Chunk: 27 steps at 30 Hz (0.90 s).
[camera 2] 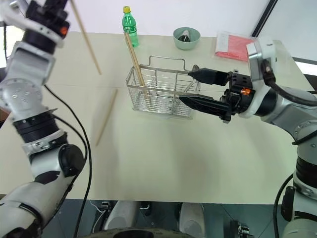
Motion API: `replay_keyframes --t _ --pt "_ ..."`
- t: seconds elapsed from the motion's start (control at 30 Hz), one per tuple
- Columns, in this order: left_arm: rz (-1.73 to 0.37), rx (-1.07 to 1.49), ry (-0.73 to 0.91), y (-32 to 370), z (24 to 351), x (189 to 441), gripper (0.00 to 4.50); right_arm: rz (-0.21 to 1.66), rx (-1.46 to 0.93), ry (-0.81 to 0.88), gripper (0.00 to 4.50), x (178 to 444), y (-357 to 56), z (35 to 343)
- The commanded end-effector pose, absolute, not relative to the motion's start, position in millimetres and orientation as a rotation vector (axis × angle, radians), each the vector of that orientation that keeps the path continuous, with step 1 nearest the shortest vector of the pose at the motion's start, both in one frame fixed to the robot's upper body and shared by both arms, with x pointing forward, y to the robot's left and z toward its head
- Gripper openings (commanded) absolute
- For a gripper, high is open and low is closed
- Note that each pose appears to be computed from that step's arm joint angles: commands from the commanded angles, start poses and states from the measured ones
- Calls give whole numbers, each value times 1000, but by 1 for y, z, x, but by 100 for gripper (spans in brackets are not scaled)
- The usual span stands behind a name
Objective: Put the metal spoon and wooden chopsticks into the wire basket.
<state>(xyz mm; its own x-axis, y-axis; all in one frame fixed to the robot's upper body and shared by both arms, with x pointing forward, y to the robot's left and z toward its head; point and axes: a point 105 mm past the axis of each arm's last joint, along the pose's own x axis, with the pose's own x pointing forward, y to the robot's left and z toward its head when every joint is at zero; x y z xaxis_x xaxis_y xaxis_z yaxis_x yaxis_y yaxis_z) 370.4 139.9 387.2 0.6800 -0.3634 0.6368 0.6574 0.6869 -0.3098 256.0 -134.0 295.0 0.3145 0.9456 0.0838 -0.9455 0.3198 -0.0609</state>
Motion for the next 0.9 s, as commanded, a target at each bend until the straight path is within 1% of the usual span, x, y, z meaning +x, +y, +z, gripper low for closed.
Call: replay_keyframes --t 0.03,0.17,0.27,0.37,0.47,0.57,0.7,0.77,0.8,0.9 --pt "-641 -503 -631 125 398 371 6 1251 -8 -154 450 250 -131 306" --pt "-685 -440 -620 96 392 386 6 1227 -8 -155 450 249 -129 308" --pt "-703 -332 -586 74 370 397 6 1194 -2 -180 450 247 -127 316" --pt "-690 -295 -574 70 354 403 6 1170 11 -186 450 246 -128 320" --pt "-672 -315 -570 69 345 407 6 1156 24 -187 450 246 -129 321" --pt "-665 -358 -570 64 341 406 122 1144 27 -185 450 246 -127 322" --pt "-659 -394 -591 65 346 398 314 1132 47 -180 450 251 -134 320" --pt "-653 -402 -601 68 349 393 422 1129 54 -178 450 253 -138 318" --pt "-649 -406 -604 70 350 391 444 1128 58 -179 450 255 -140 318" --pt "-597 -413 -608 85 360 382 444 1125 69 -183 450 260 -145 316"
